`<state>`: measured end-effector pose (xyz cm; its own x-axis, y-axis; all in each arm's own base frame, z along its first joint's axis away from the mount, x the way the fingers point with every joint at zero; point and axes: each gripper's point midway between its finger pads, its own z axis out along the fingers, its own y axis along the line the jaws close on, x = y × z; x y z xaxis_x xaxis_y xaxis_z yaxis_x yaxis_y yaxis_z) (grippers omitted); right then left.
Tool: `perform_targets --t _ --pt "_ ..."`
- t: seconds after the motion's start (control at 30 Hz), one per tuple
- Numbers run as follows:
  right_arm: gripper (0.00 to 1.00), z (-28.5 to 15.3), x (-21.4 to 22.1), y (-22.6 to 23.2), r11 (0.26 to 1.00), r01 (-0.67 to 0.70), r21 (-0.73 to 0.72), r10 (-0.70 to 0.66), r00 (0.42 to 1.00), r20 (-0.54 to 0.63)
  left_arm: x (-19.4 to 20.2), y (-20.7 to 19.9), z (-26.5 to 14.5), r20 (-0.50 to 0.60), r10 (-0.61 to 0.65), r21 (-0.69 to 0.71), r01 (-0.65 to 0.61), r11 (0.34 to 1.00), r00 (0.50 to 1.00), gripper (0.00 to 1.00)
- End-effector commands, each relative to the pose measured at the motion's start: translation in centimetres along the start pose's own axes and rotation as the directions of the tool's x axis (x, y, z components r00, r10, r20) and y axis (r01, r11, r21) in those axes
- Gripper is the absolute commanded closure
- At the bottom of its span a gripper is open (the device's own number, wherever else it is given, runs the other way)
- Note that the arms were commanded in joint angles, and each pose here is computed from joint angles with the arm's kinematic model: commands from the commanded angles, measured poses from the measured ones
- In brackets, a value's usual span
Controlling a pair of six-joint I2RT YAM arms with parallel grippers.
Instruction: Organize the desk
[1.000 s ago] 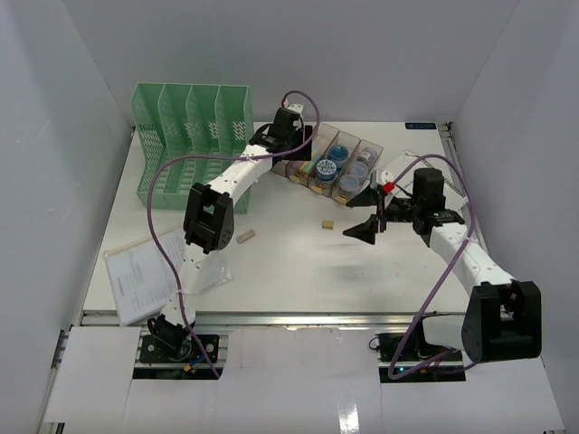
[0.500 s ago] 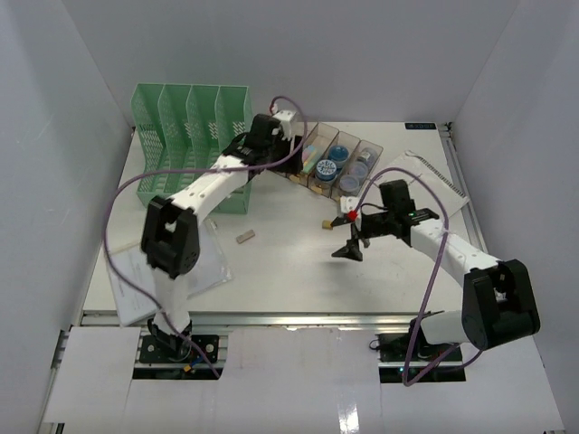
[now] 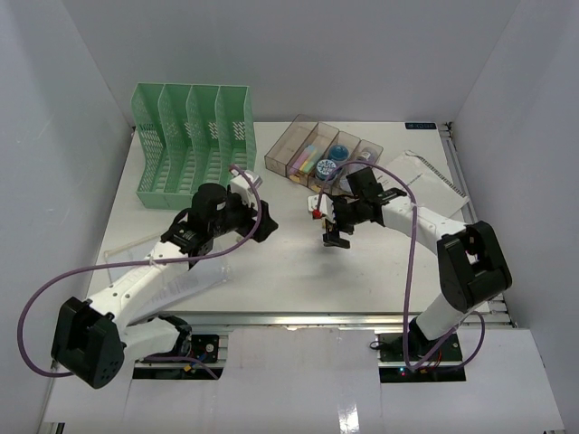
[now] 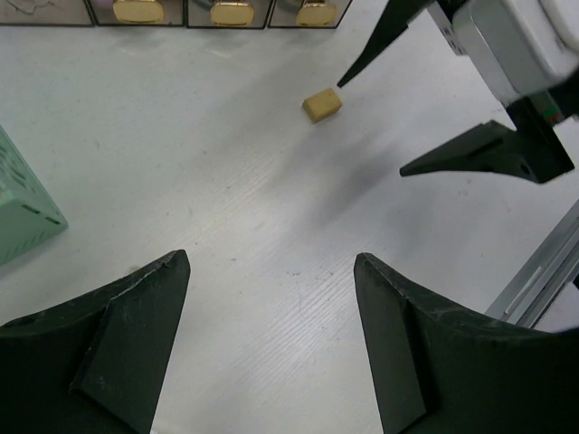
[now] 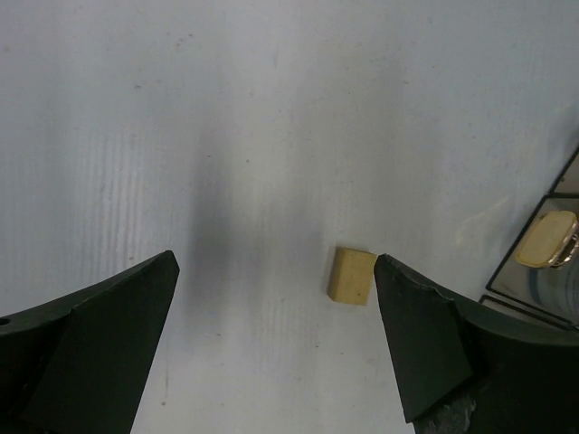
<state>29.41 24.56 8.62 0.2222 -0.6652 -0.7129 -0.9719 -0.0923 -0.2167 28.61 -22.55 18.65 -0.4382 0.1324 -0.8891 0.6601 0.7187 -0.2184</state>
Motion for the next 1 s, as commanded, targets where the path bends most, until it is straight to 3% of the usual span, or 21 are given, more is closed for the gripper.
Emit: perform_targets --t 0.0,0.43,0.73,0.97 --pt "0.08 0.6 0.8 -3.3 0.998 -0.012 0.065 0.017 0.997 -0.072 -2.7 0.0 -1.5 0.119 0.090 -0.018 -0.088 0.996 0.989 0.16" --pt "0.23 2.8 5.7 -4.2 0.993 -0.088 0.074 0.102 0.968 -0.227 -3.5 0.3 -2.7 0.155 0.109 -0.055 -0.101 0.993 0.982 0.16" --pt "0.43 4.1 6.0 -4.1 0.992 -0.122 0.045 0.129 0.968 -0.215 -3.4 -1.0 -2.6 0.177 0.087 0.012 -0.090 0.996 0.980 0.16" --pt "0.70 4.6 6.1 -2.8 0.989 -0.148 -0.001 0.145 0.971 -0.190 -3.0 -2.3 -2.4 0.181 0.055 0.089 -0.072 0.993 0.982 0.16"
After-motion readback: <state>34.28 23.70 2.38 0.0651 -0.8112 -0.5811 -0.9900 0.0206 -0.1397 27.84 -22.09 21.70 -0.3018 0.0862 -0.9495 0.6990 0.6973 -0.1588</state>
